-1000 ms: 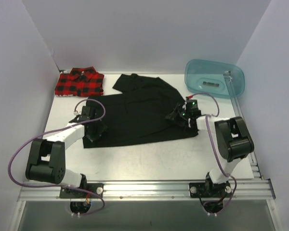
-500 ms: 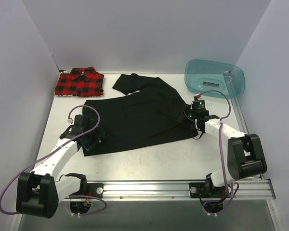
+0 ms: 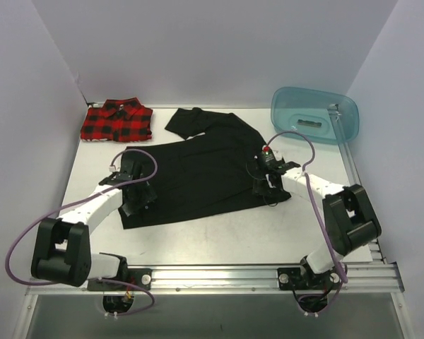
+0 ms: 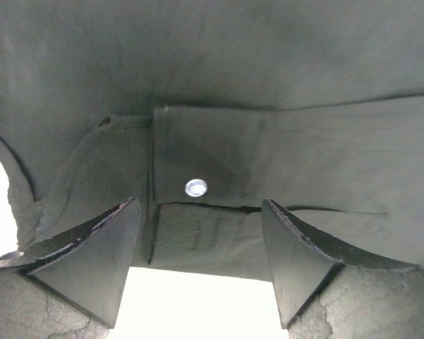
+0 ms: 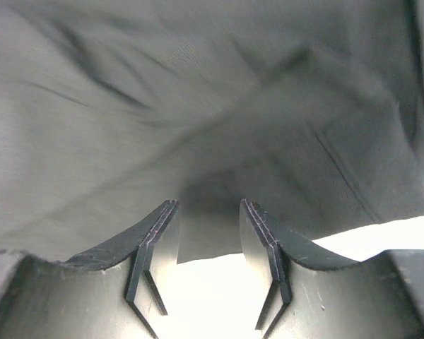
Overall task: Fold and stack the long sleeve shirts
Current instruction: Fold the shirt
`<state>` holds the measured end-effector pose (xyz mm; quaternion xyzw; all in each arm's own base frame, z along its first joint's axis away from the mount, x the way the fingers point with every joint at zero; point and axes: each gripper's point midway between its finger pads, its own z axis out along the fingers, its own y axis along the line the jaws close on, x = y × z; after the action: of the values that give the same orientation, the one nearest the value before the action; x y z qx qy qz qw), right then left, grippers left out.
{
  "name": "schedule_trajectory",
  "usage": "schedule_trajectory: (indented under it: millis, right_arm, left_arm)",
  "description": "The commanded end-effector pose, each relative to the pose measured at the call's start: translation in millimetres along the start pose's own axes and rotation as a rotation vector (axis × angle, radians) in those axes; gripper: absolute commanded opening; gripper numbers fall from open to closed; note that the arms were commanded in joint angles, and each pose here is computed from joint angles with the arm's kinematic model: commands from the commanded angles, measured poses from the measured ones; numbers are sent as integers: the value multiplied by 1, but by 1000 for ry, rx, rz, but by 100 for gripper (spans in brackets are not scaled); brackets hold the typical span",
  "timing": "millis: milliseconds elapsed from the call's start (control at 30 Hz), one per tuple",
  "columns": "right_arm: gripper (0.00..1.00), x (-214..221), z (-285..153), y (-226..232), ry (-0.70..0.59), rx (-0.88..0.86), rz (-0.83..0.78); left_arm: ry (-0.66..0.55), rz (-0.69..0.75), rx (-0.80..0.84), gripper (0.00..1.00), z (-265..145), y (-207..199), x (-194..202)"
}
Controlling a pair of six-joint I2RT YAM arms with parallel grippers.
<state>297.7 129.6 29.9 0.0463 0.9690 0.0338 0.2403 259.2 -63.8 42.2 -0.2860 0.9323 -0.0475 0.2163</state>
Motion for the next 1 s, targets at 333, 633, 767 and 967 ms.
schedule_trajectory:
  millis: [333,633,767,967]
  right_arm:
    - [41,118,-30,-56,409,149,53]
    - [43,77,-75,-59,149,74,134]
    - [44,19,-97,-16,-31,-55,42]
    - [40,-17,-71,31,-51,-108,-62]
  left_arm:
    - [293,14,-30,79,-3,33,81]
    - [225,-10,108,79,-54,16,67]
    - [117,57,188,79,-76,-24,19]
    - [58,85,235,76,-57,-71,-10]
